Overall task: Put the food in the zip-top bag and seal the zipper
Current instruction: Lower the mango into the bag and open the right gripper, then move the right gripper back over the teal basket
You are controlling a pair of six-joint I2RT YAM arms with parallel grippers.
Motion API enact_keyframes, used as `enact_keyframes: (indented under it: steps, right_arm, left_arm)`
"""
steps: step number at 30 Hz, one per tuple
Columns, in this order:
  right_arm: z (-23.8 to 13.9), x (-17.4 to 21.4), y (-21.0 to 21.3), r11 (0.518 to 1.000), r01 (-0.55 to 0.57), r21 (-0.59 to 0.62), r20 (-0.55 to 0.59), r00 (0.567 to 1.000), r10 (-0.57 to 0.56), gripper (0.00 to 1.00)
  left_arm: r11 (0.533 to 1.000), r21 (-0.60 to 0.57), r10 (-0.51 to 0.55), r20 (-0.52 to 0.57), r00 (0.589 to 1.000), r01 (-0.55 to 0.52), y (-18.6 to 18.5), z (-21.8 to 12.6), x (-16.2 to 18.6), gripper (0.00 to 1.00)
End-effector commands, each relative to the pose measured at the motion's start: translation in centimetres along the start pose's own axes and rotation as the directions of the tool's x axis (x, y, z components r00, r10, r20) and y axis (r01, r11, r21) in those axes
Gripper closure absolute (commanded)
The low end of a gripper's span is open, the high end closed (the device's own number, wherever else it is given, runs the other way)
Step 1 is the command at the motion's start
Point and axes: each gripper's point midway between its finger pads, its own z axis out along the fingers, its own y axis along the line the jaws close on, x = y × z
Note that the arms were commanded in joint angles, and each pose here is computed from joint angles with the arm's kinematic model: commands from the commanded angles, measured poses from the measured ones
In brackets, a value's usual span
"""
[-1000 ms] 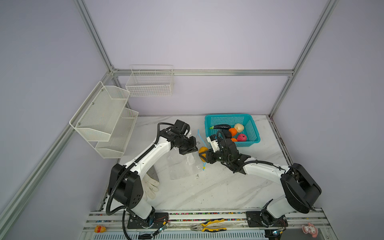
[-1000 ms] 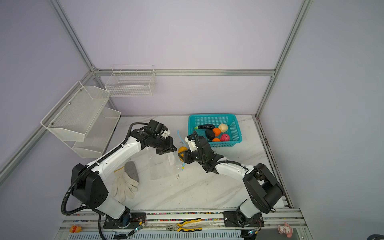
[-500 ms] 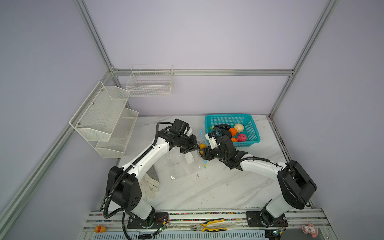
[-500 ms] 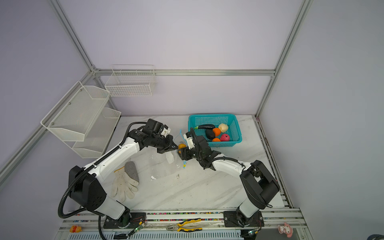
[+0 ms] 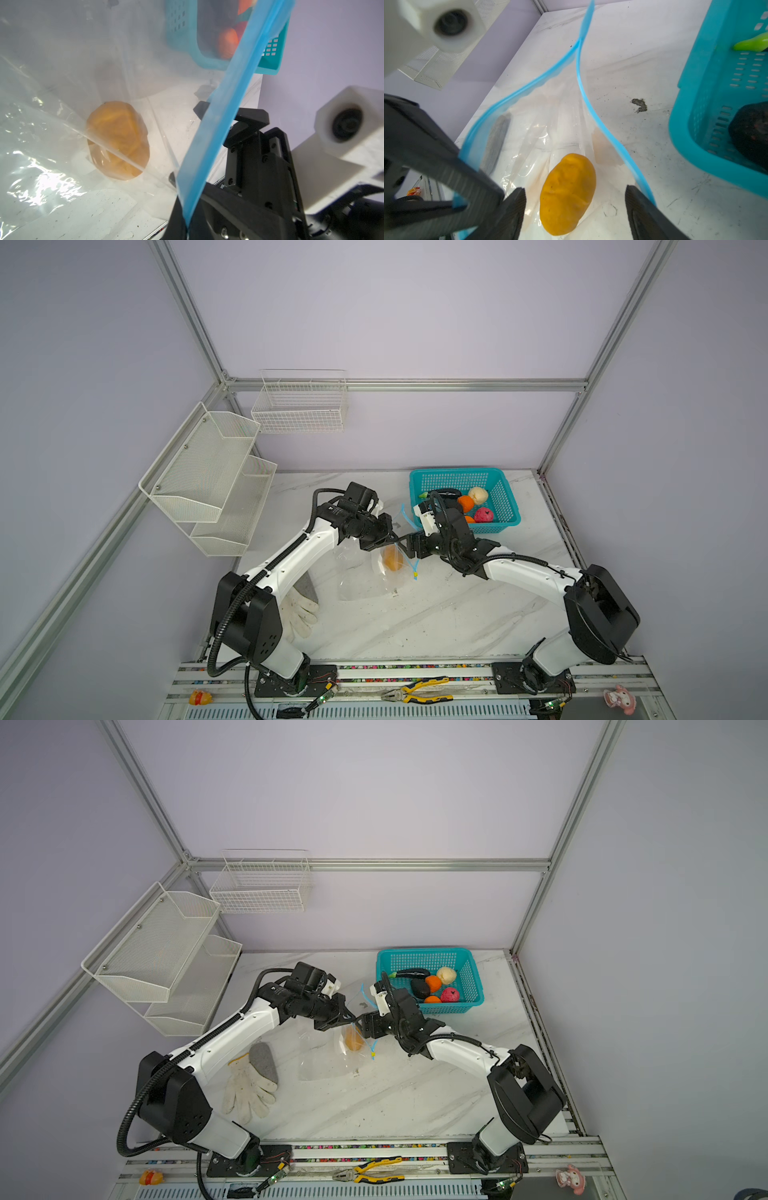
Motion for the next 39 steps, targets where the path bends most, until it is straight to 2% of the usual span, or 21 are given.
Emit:
enact_keyframes:
  steps: [1,5,8,11,14,17,20,23,26,39]
  right_arm:
    - [-2.7,-3.2,1.9,1.000,0.028,-0.015,0.079,0.997,-0.026,0.22]
    - [-4.8,-4.3,2.1,1.000,0.011,0.023,0.103,0.995,-0.013,0.24]
    - [-6.7,-5.7,0.4,0.989,0.014,0.148,0.136,0.990,-0.034,0.26]
    - [-6.9,-7.4,-3.3,0.960,0.002,0.281,0.127,0.991,-0.039,0.27]
    - [-5.9,-9.2,-8.4,0.904,-0.007,0.427,0.094,0.995,-0.037,0.29]
    - [-4.6,-10.6,-13.9,0.822,-0.019,0.569,0.065,0.998,-0.022,0.32]
    - [-2.8,-11.0,-18.8,0.778,-0.036,0.628,0.029,0.999,0.024,0.35]
    - [-1.9,-10.1,-23.1,0.711,-0.015,0.703,-0.029,0.998,0.050,0.35]
    - [-1.8,-9.0,-26.5,0.673,-0.018,0.740,-0.057,0.994,0.090,0.36]
    - [0.2,-7.3,-31.5,0.663,-0.040,0.747,-0.077,0.986,0.147,0.38]
  left_arm:
    - [0.998,0.057,-0.016,0.005,1.000,0.015,-0.2,-0.4,0.1,1.00]
    - [0.996,0.081,-0.037,0.008,0.999,0.036,-0.2,-0.8,-0.4,1.00]
    - [0.996,0.085,-0.041,0.013,0.999,0.040,-0.1,-1.0,-0.7,1.00]
    - [0.996,0.080,-0.045,-0.001,0.999,0.045,0.1,-0.9,-0.7,1.00]
    - [0.996,0.082,-0.043,-0.012,0.999,0.044,0.1,-0.6,-0.7,1.00]
    - [0.996,0.082,-0.039,-0.016,0.999,0.040,0.1,-0.5,-0.8,1.00]
    - [0.996,0.078,-0.039,-0.027,0.999,0.041,0.1,-0.3,-0.7,1.00]
    - [0.996,0.074,-0.036,-0.038,0.999,0.039,0.2,-0.2,-0.7,1.00]
    - [0.997,0.071,-0.032,-0.040,0.999,0.034,0.3,-0.2,-0.6,1.00]
    - [0.997,0.073,-0.021,-0.039,0.999,0.023,0.2,-0.4,-0.5,1.00]
